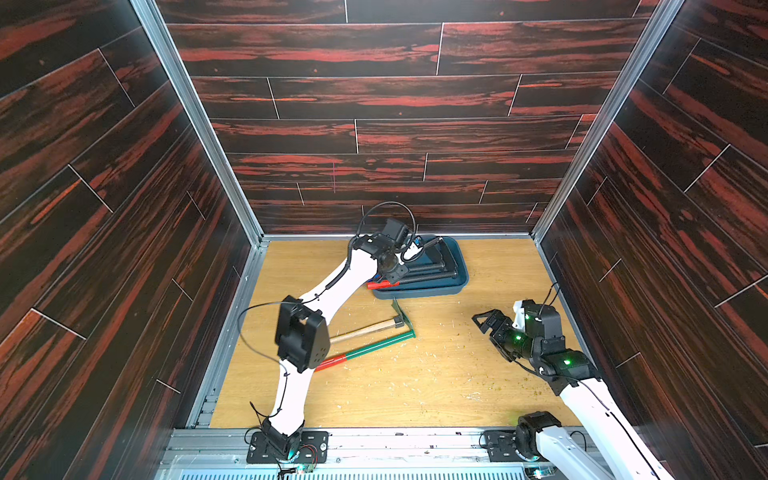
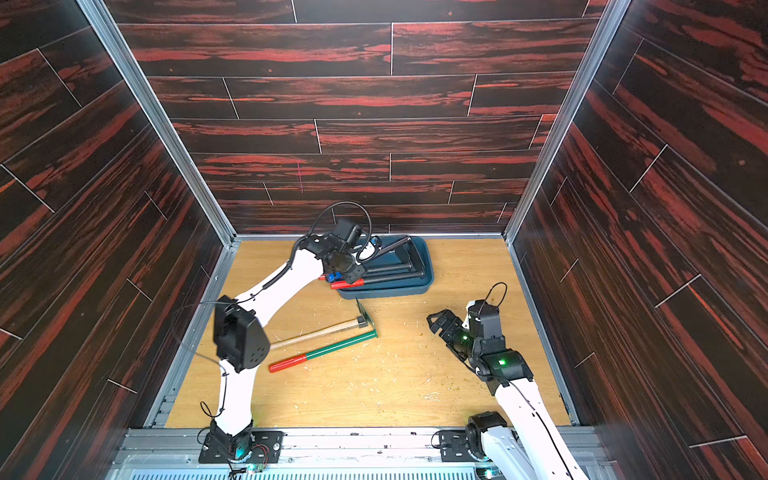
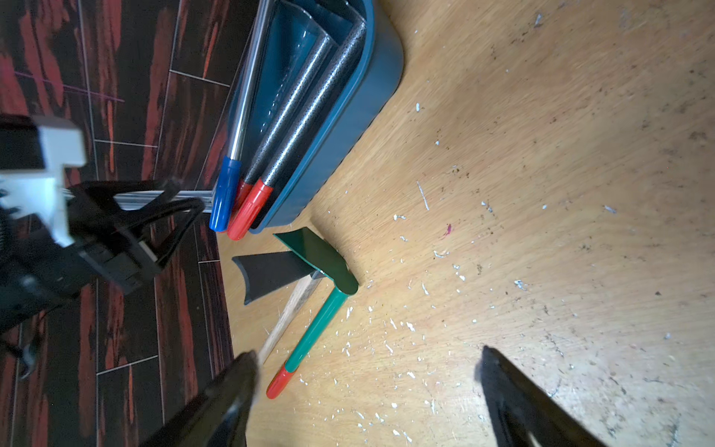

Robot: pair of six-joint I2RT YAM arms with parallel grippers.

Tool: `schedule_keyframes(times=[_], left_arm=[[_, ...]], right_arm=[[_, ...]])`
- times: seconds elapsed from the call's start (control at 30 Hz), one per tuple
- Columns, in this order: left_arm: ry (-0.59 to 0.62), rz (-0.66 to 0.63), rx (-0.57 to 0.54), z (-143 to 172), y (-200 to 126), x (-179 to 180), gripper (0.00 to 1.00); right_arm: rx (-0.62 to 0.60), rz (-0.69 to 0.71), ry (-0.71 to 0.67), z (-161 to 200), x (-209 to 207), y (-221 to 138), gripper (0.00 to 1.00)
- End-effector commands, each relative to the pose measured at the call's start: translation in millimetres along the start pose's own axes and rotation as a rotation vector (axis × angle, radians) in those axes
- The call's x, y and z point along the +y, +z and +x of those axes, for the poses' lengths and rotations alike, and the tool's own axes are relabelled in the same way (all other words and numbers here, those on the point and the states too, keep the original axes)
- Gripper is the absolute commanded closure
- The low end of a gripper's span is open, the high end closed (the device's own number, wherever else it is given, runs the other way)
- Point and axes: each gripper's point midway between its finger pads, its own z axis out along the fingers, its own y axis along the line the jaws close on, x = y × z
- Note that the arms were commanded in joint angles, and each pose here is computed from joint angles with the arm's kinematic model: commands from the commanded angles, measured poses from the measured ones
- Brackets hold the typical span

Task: Put the small hoe into the storage box
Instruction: Place the hoe in the storage box.

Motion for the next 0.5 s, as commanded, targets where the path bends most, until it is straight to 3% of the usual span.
schedule_keyframes(times=[0.0,0.47], left_arm=[[-0.055,0.021,-0.097,-6,-37,-5,0.42],[-0.118,0.174,-0.042,61,-86,-57,0.41]], right_arm=[[0.023,-0.017,-0.024,4,1,2,0.07],[0.073,-0.040,-0.046,14,2,5,0.07]])
